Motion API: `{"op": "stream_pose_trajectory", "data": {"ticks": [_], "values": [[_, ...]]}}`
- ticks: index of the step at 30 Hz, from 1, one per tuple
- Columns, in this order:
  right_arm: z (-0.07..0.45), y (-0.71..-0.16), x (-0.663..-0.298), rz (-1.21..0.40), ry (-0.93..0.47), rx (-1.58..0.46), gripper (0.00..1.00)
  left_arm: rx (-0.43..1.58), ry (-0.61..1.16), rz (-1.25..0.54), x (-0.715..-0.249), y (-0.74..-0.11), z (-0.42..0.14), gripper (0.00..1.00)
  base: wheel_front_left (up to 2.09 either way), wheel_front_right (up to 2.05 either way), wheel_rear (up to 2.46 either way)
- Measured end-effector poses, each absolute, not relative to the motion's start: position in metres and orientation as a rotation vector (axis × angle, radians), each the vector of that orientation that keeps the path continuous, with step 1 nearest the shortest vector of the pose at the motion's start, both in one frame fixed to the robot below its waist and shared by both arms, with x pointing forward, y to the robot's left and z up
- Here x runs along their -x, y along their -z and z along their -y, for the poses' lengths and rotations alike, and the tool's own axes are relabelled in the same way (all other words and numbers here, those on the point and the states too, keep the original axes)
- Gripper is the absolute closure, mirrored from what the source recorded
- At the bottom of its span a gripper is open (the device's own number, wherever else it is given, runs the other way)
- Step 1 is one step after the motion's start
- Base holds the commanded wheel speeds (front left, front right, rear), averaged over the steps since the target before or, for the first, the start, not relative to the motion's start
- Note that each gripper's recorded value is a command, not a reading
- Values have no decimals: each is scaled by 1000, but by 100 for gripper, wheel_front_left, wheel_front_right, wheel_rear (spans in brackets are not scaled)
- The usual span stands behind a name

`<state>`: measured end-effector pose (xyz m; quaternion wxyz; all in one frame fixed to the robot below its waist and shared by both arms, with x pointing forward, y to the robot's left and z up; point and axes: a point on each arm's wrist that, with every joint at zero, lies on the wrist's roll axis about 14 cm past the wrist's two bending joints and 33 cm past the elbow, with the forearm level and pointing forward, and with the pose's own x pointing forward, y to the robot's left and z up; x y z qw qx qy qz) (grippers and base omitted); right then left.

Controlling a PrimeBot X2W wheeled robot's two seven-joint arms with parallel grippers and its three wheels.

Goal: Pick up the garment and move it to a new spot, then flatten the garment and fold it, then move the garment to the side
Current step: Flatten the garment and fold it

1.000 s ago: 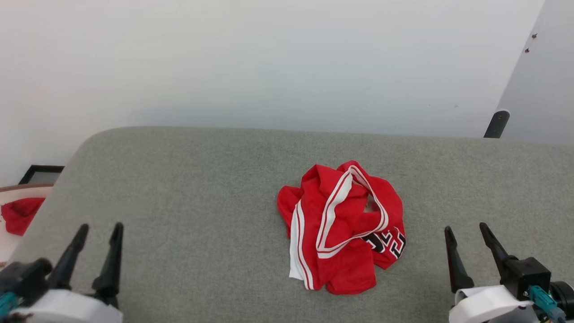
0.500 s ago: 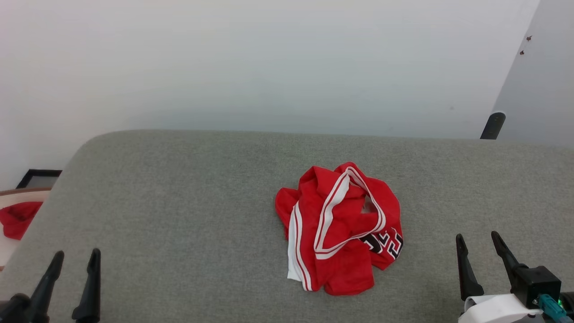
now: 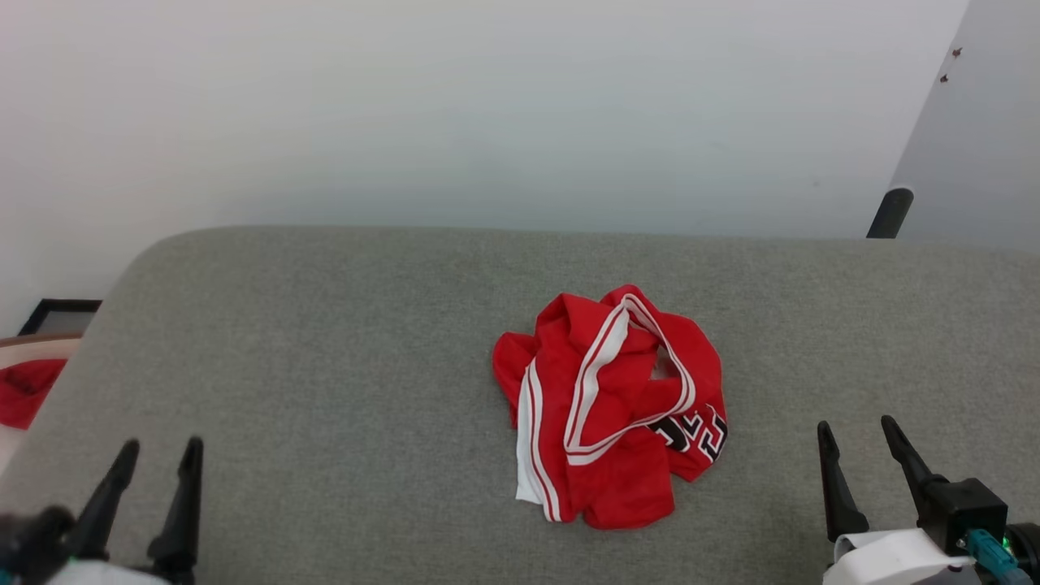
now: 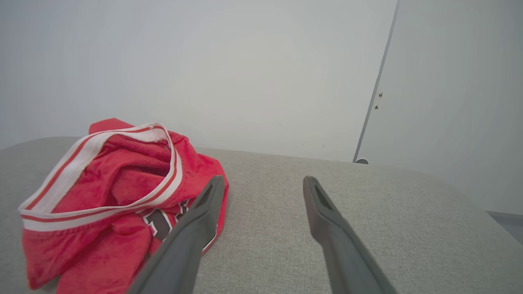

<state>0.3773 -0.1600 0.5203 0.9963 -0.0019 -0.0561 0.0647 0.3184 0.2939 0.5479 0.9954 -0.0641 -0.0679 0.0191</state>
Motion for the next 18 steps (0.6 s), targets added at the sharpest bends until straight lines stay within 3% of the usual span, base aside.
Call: {"op": "stream_pose_trajectory", "data": {"ticks": [8,18], "values": [[157,-521,-387,112,-138,0,0,162,106,33,-359,-569,-263,0,0,0,0],[180,-520,-393,109,-71,-4,0,197,343,-242,-401,-556,-198,0,0,0,0]]}}
